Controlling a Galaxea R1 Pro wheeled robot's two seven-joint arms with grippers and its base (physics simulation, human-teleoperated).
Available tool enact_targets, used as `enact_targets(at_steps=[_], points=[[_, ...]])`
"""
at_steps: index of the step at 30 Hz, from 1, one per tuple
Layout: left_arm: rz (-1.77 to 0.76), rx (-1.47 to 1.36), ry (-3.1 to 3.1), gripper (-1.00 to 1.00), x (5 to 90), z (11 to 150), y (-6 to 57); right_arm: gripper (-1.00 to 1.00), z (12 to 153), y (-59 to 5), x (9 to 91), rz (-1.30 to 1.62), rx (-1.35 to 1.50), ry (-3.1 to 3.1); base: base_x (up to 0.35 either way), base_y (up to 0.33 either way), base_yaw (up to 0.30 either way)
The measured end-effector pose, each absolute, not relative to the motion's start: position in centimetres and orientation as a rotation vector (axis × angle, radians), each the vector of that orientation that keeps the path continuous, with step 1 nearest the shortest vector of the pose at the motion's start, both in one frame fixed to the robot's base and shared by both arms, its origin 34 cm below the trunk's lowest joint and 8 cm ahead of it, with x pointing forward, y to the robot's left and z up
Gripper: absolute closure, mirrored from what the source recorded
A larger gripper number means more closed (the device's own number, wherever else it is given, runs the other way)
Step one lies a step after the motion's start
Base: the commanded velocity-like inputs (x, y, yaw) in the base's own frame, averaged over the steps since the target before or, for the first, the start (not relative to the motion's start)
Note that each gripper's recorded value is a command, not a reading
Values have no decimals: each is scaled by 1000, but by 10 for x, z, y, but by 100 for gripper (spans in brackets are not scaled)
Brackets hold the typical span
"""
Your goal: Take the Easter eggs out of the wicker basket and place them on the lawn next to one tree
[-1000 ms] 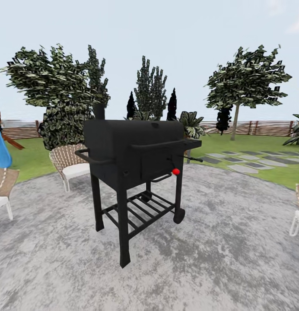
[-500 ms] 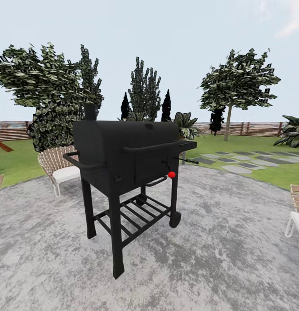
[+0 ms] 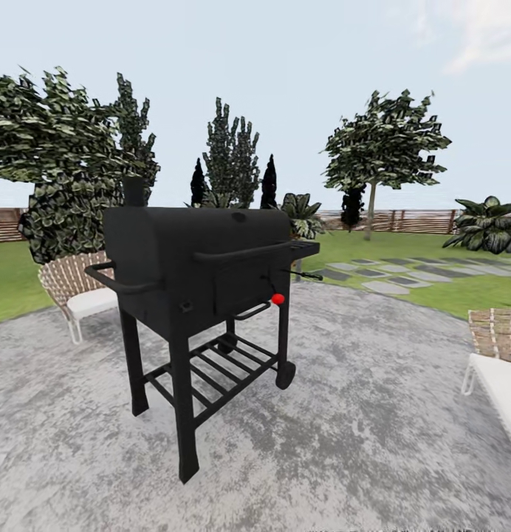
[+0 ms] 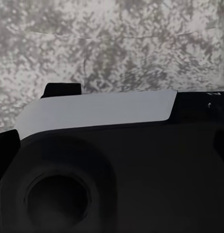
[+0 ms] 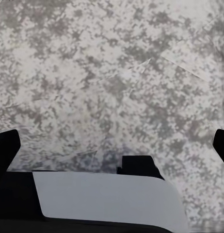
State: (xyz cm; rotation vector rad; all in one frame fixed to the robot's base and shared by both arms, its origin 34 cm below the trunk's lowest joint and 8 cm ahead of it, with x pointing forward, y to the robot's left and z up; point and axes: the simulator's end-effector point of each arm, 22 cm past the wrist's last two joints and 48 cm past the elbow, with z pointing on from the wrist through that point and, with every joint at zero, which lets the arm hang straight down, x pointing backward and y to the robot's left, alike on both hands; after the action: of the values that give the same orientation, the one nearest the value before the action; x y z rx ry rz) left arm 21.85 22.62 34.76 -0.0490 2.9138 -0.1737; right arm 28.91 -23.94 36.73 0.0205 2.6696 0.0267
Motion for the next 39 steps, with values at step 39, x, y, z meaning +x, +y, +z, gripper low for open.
enact_targets(at_steps=[39], points=[[-168, -49, 2903, -100, 222, 349, 227, -100, 369, -238, 293, 28, 21, 2659, 31, -31, -131]])
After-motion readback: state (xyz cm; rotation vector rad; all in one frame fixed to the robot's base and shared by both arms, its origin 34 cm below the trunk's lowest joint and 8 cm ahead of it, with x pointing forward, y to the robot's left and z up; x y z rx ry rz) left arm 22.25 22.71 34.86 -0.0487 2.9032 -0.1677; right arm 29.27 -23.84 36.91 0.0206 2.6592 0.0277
